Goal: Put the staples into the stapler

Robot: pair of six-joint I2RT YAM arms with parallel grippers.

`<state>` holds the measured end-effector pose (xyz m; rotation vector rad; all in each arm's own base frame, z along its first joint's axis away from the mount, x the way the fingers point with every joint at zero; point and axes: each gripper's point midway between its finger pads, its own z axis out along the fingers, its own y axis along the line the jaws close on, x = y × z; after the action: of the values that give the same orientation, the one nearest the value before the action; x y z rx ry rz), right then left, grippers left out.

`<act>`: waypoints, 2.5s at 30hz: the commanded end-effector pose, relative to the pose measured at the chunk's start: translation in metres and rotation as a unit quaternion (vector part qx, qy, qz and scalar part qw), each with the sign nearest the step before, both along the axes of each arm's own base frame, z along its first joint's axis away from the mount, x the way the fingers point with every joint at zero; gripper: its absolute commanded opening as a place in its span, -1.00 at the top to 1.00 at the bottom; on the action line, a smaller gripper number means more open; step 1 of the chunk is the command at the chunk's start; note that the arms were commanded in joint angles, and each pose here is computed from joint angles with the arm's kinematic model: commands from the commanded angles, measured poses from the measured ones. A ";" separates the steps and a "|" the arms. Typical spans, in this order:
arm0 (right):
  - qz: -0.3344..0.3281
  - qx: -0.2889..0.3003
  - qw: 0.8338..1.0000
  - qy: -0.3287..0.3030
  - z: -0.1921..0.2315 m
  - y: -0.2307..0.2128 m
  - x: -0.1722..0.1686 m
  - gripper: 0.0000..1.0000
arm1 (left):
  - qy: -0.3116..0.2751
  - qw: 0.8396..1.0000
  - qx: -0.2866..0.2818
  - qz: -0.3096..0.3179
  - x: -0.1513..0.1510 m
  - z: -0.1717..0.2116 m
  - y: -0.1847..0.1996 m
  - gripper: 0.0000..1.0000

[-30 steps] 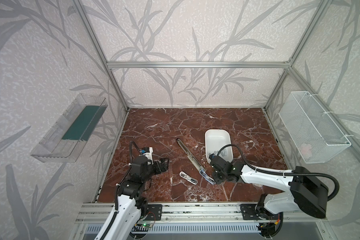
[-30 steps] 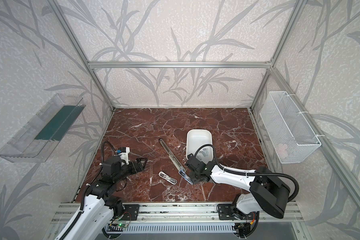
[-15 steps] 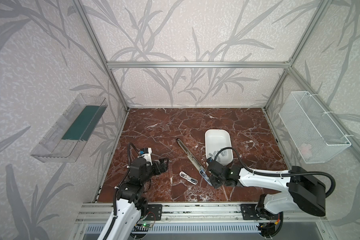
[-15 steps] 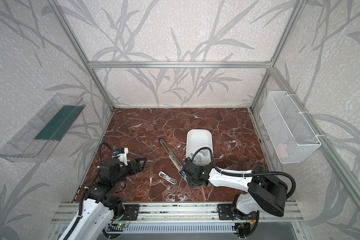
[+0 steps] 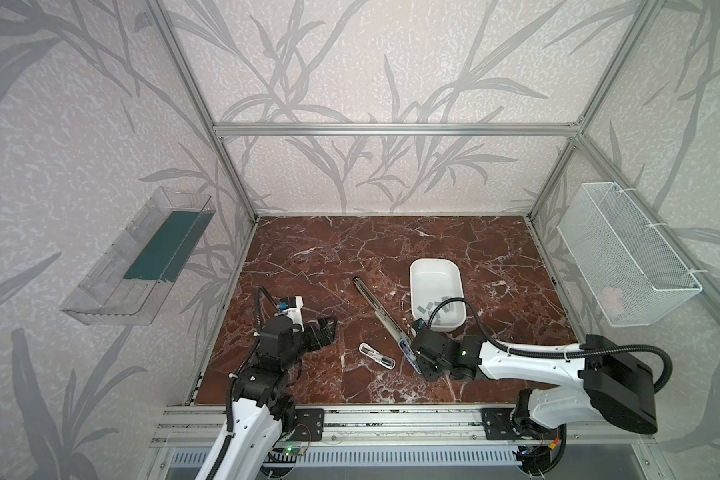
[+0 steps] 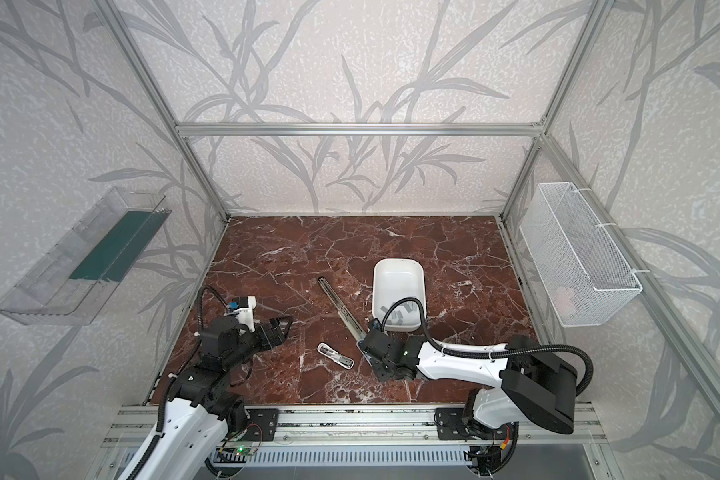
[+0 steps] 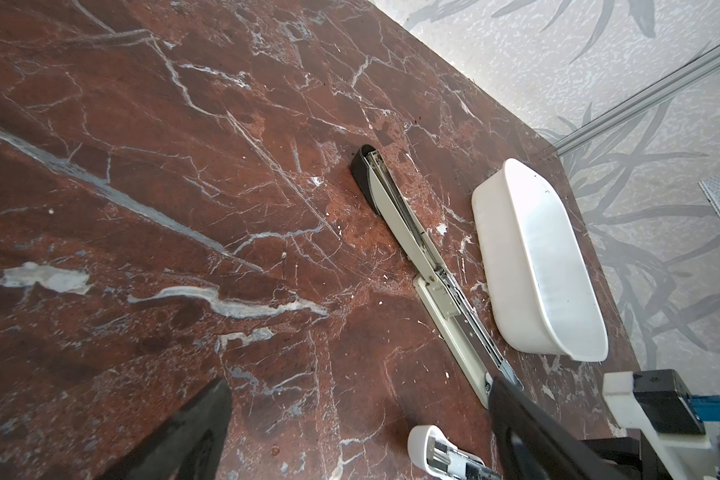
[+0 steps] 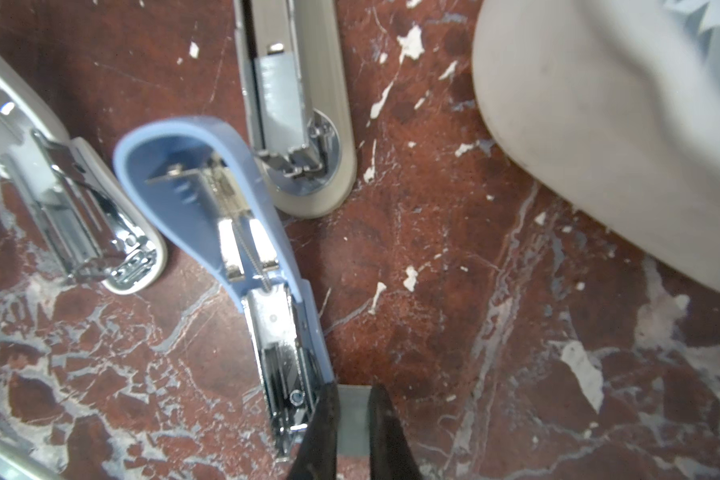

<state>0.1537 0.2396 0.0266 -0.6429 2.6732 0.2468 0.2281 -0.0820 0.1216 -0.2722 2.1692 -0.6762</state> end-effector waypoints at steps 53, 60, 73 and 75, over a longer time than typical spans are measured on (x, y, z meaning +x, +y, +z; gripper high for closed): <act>0.166 0.012 0.982 -0.088 0.043 0.040 -0.005 0.95 | 0.011 1.000 0.004 0.015 -0.002 -0.007 0.005 -0.95; 0.197 0.006 0.976 -0.095 0.038 0.043 -0.006 0.94 | 0.010 1.000 0.007 0.017 -0.002 -0.007 0.006 -0.95; 0.170 0.028 0.983 -0.067 0.033 0.036 0.004 0.93 | 0.012 1.000 0.009 0.018 0.000 -0.008 0.006 -0.95; 0.170 0.026 0.983 -0.063 0.030 0.036 0.004 0.94 | 0.011 1.000 0.008 0.018 0.001 -0.007 0.006 -0.95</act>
<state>0.1612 0.2734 0.0610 -1.0429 2.4064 0.3311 0.2276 -0.0787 0.1171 -0.2891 2.1847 -0.6528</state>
